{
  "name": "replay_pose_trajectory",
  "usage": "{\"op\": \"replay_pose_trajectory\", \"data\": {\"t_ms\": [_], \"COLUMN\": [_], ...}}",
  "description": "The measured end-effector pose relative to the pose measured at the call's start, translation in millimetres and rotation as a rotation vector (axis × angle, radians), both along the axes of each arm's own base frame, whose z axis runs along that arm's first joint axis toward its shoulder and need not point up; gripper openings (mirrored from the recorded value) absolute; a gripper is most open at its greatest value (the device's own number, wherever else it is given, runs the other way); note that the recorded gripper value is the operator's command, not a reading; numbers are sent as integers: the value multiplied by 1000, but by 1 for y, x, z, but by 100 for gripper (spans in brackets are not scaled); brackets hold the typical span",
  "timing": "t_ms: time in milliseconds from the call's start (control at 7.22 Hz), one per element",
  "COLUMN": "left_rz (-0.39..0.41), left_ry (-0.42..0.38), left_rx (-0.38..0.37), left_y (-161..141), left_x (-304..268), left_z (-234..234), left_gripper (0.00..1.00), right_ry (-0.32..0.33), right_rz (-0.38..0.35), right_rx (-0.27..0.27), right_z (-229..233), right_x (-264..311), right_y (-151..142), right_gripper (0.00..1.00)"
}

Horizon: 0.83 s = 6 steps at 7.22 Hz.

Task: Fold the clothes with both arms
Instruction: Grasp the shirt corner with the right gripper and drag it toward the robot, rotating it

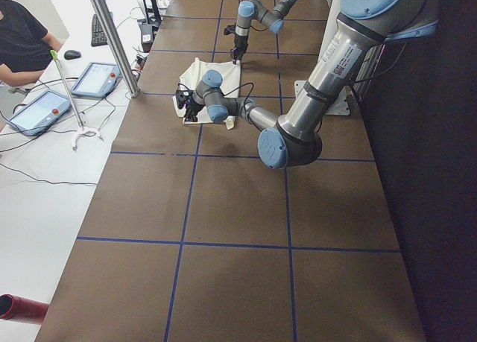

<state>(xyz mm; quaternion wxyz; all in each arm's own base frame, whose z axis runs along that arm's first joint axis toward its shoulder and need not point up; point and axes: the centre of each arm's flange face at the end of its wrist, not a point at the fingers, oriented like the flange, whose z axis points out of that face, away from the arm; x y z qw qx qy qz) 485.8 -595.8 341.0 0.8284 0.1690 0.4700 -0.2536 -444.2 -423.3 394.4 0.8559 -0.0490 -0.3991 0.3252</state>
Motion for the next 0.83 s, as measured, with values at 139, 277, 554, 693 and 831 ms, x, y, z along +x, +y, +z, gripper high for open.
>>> {"op": "replay_pose_trajectory", "data": {"t_ms": [139, 277, 554, 693, 831], "left_rz": [0, 0, 1, 1, 5], "left_ry": [0, -1, 0, 7, 24], "left_rx": [0, -1, 0, 5, 18], "left_y": [0, 0, 1, 1, 5], "left_x": [0, 0, 0, 0, -2], "left_z": [0, 1, 0, -5, -17], "left_gripper": [29, 29, 29, 29, 29], "right_ry": [-9, -15, -38, -69, -111], "right_rz": [9, 11, -4, -40, -98], "right_rx": [-11, -14, -5, 7, 5], "right_z": [-3, -6, -15, -26, -43], "right_x": [0, 0, 7, 19, 33], "right_y": [2, 4, 20, 53, 105], "right_gripper": [0, 0, 0, 0, 0]}}
